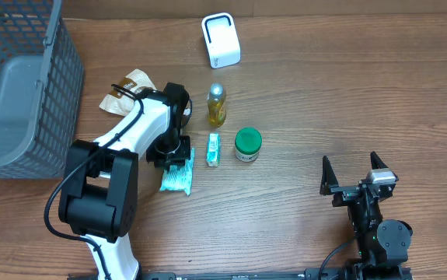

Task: Scan the item barcode

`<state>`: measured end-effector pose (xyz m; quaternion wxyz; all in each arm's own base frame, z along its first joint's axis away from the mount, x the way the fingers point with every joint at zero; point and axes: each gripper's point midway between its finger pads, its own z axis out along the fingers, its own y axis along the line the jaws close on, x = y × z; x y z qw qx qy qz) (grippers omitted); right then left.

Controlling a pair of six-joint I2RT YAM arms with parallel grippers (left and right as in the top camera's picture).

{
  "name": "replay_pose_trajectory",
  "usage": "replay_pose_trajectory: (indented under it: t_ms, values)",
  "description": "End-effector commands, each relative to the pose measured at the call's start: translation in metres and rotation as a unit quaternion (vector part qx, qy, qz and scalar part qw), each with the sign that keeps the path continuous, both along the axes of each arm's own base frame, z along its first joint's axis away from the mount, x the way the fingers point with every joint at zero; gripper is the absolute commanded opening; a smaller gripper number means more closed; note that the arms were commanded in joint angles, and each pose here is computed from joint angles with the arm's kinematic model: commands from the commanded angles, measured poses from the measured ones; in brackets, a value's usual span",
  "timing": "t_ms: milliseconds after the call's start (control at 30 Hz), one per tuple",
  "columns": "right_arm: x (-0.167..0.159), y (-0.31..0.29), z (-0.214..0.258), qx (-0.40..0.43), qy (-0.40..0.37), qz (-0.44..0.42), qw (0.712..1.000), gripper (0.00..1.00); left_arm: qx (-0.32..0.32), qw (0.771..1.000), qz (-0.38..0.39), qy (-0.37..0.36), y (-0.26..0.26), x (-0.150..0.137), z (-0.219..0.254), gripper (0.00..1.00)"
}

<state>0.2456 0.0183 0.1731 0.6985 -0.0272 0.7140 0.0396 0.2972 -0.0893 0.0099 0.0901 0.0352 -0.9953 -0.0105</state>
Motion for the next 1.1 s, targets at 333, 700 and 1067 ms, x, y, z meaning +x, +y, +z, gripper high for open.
replay_pose_trajectory:
  t_ms: [333,700,1067]
  values:
    - [0.000,0.001,-0.004,0.000,0.002,0.001,1.000,1.00,-0.020,0.999,-0.009,-0.032,-0.010,0.028,0.052,0.31]
    - [0.000,0.001,-0.004,0.000,0.002,0.001,1.000,1.00,-0.017,0.999,-0.005,0.036,-0.004,-0.012,0.027,0.33]
    - [0.000,0.001,-0.004,0.000,0.002,0.001,1.000,1.00,0.079,0.996,0.021,0.042,0.033,-0.041,-0.016,0.37]
